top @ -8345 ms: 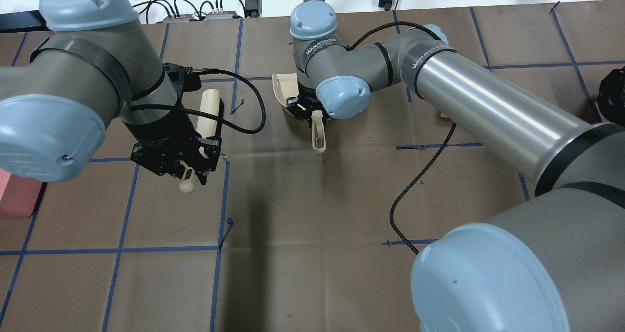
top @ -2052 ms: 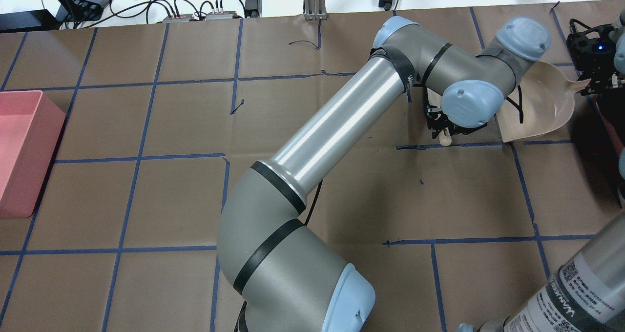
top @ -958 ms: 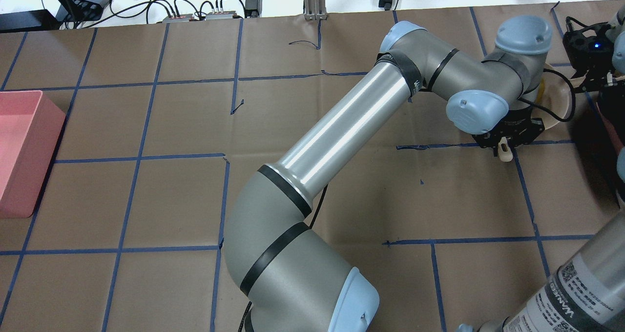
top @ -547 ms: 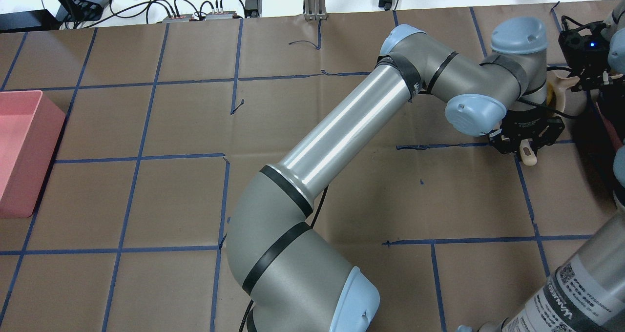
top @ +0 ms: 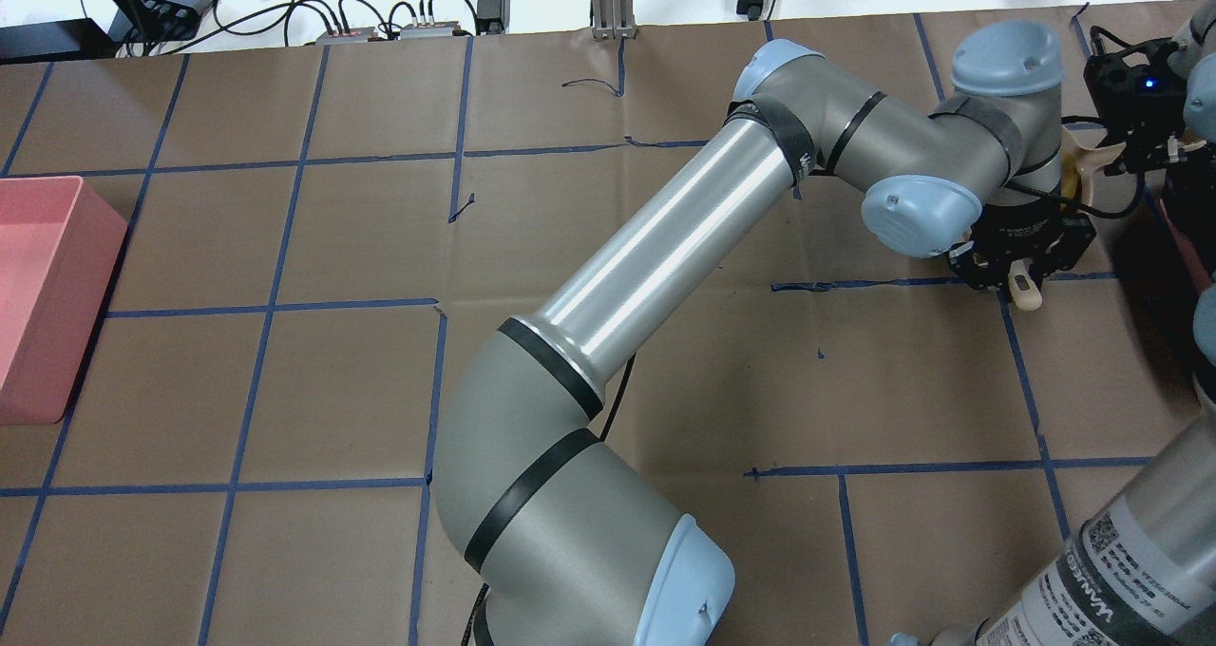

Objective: Sweep and dump trash in nearest bin
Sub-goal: 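Sweep the bread and potato into the dustpan with the left gripper's brush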

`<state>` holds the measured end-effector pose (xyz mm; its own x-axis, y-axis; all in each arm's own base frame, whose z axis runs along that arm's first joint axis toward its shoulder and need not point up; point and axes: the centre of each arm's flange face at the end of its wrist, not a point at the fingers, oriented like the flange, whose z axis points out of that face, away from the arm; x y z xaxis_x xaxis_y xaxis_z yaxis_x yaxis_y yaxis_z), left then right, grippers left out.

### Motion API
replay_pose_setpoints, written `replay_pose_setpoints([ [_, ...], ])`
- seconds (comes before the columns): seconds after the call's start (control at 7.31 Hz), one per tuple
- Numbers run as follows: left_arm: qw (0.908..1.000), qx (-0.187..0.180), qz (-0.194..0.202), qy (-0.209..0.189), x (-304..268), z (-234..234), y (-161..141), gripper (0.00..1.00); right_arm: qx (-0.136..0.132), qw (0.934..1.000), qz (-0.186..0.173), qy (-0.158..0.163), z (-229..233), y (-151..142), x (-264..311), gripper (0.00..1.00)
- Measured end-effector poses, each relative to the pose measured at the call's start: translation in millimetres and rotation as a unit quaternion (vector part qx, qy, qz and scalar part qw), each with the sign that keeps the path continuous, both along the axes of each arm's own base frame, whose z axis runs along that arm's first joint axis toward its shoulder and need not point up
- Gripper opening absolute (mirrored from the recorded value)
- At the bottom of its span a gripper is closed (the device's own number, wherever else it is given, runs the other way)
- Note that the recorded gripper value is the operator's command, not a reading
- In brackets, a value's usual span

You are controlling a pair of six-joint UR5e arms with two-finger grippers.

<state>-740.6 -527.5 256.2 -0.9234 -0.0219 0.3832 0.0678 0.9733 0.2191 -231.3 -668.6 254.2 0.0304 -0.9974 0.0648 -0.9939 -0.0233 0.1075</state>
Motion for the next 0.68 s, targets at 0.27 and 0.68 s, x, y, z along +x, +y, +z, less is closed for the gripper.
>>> replay_pose_setpoints([
  [0.27,0.9978,-0.001,0.003,-0.066,31,28,-8,0.0,0.0,1.0,0.0,-0.001,0,0,0,0.03],
  [0.68,0.9906,-0.004,0.027,-0.134,93,93,-28,0.0,-0.011,0.9998,0.001,-0.018,3,-1,2,0.03],
])
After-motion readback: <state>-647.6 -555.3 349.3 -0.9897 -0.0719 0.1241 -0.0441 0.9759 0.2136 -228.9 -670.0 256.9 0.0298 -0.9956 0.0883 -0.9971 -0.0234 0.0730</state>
